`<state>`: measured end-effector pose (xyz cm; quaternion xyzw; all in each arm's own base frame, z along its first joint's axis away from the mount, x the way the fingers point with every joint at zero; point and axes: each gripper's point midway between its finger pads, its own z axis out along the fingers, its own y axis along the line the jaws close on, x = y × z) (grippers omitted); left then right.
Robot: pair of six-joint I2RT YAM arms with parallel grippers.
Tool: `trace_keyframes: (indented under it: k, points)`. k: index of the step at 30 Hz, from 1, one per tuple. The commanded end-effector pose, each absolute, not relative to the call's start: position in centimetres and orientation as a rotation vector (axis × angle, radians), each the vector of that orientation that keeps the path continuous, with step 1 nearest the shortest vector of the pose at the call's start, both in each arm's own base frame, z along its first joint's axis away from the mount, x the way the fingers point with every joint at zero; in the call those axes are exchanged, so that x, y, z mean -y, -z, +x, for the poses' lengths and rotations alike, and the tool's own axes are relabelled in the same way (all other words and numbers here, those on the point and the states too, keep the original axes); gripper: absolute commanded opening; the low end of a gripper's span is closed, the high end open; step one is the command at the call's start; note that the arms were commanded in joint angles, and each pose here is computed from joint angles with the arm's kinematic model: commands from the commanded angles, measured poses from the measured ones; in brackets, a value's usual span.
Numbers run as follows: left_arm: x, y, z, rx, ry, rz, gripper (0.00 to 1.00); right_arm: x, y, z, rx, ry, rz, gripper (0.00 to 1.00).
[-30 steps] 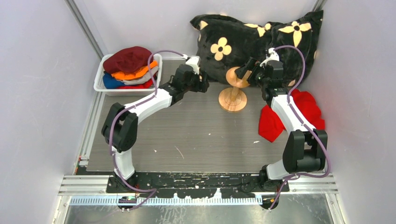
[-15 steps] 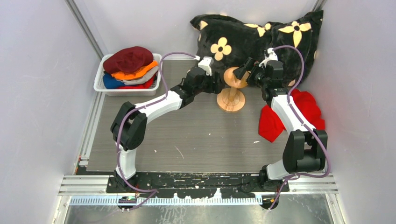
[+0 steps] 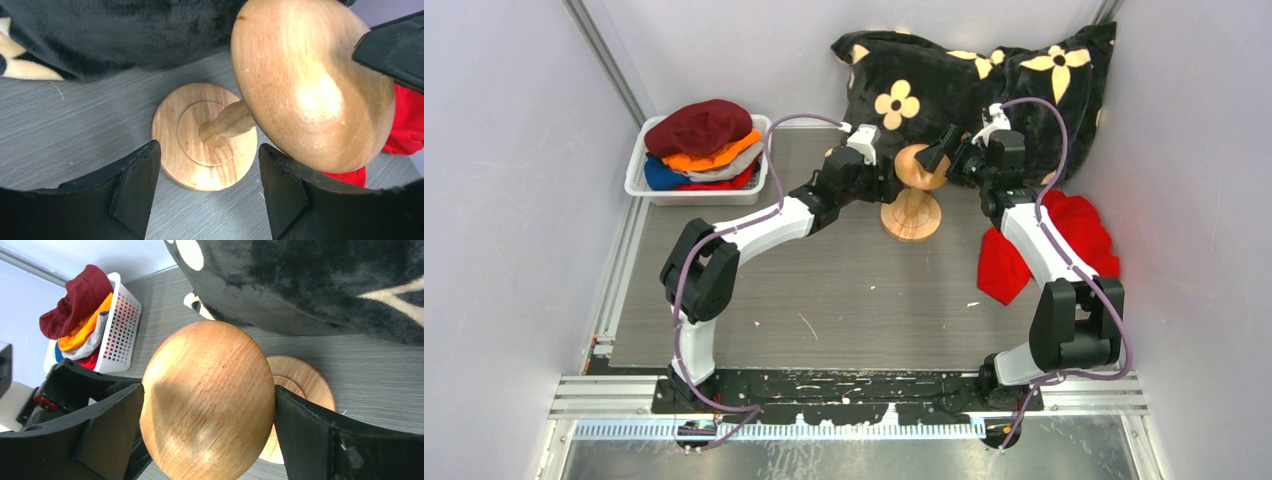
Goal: Stack the hats
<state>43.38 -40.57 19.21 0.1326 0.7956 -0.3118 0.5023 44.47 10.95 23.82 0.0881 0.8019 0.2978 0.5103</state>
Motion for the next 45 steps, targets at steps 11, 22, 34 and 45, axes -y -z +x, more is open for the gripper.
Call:
trace_keyframes:
  k: [11, 22, 34, 45]
  points:
    - [37.4, -24.2, 41.9, -1.794, 0.689, 0.305, 0.72, -16.8, -25.8, 42.8, -1.865, -0.841, 0.033, 1.0]
    - [33.3, -23.7, 39.6, -1.822, 0.571, 0.298, 0.72, -20.4, -25.4, 41.2, -1.859, -0.902, -0.051, 1.0]
    - [29.1, -22.7, 37.1, -1.848, 0.466, 0.278, 0.72, -20.3, -25.3, 41.6, -1.786, -0.854, -0.066, 1.0]
    - [27.6, -22.8, 36.9, -1.854, 0.392, 0.283, 0.72, -20.7, -26.9, 44.0, -1.776, -0.848, -0.105, 1.0]
